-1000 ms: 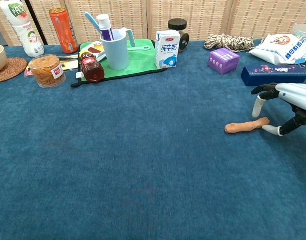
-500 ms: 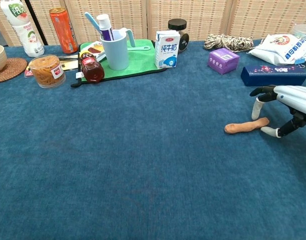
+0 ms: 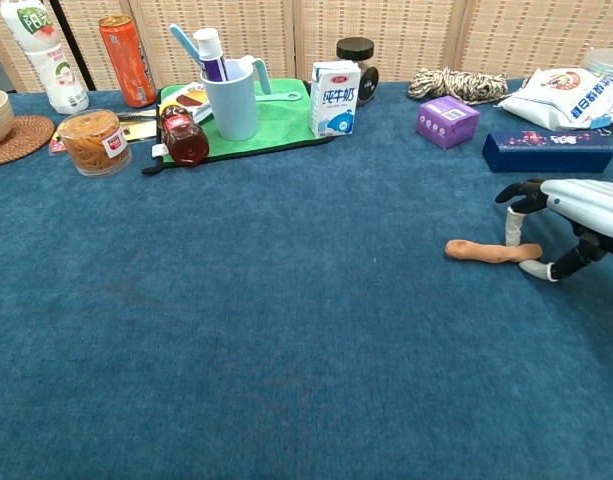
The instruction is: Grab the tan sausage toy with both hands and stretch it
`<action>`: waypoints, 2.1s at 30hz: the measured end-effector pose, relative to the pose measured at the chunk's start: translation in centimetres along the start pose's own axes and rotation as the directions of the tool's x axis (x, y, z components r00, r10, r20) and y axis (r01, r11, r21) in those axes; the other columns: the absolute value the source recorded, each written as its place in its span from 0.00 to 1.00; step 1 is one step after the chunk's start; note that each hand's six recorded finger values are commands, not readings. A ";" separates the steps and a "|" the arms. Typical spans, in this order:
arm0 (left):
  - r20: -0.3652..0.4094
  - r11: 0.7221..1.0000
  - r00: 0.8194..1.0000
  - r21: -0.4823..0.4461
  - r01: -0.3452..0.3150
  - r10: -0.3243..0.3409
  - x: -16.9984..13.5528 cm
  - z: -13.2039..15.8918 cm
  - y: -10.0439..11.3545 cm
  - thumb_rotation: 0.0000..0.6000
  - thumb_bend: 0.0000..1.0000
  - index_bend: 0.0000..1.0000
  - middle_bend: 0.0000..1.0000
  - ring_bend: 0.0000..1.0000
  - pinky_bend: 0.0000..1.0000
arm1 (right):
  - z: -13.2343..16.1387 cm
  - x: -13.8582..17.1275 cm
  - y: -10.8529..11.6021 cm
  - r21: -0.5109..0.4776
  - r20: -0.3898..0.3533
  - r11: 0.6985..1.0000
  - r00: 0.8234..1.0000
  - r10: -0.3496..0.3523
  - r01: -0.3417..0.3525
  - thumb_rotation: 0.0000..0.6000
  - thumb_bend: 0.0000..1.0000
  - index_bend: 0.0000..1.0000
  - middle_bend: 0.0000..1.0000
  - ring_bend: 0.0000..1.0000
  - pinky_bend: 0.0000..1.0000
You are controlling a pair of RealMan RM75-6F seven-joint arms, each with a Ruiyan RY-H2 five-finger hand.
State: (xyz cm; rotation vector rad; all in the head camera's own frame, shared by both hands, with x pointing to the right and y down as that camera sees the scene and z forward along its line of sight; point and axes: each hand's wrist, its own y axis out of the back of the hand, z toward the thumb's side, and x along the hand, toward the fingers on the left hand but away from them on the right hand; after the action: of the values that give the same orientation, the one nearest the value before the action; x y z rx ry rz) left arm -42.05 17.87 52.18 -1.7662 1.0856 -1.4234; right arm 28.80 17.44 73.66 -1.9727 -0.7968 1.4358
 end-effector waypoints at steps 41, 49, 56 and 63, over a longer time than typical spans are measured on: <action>0.378 0.992 0.924 0.125 0.007 -0.054 4.8 9.6 -4.5 1.00 0.31 0.35 0.03 0.00 0.00 | 8.2 3.2 4.5 -0.376 -0.117 0.925 0.993 0.009 -0.053 1.00 0.45 0.69 0.28 0.03 0.00; 0.513 0.994 0.855 0.109 0.022 -0.075 6.3 13.4 -6.2 1.00 0.29 0.35 0.03 0.00 0.00 | 11.1 2.9 5.0 -0.429 -0.140 0.900 0.990 0.018 -0.077 1.00 0.45 0.69 0.28 0.03 0.00; 0.577 0.996 0.814 0.077 0.033 -0.072 7.0 15.9 -7.5 1.00 0.27 0.34 0.03 0.00 0.00 | 13.3 2.7 5.3 -0.483 -0.166 0.869 0.986 0.031 -0.108 1.00 0.45 0.69 0.28 0.03 0.00; 0.613 0.998 0.787 0.038 0.052 -0.065 7.7 18.0 -8.7 1.00 0.27 0.34 0.03 0.00 0.00 | 14.4 2.8 5.2 -0.522 -0.185 0.843 0.982 0.042 -0.134 1.00 0.45 0.68 0.28 0.03 0.00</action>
State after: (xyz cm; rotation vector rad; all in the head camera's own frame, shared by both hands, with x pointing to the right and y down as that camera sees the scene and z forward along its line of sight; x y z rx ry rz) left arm -22.00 14.62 59.08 -2.0507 0.6594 -0.7680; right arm 16.33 17.47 64.31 -2.5362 -1.1323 1.1521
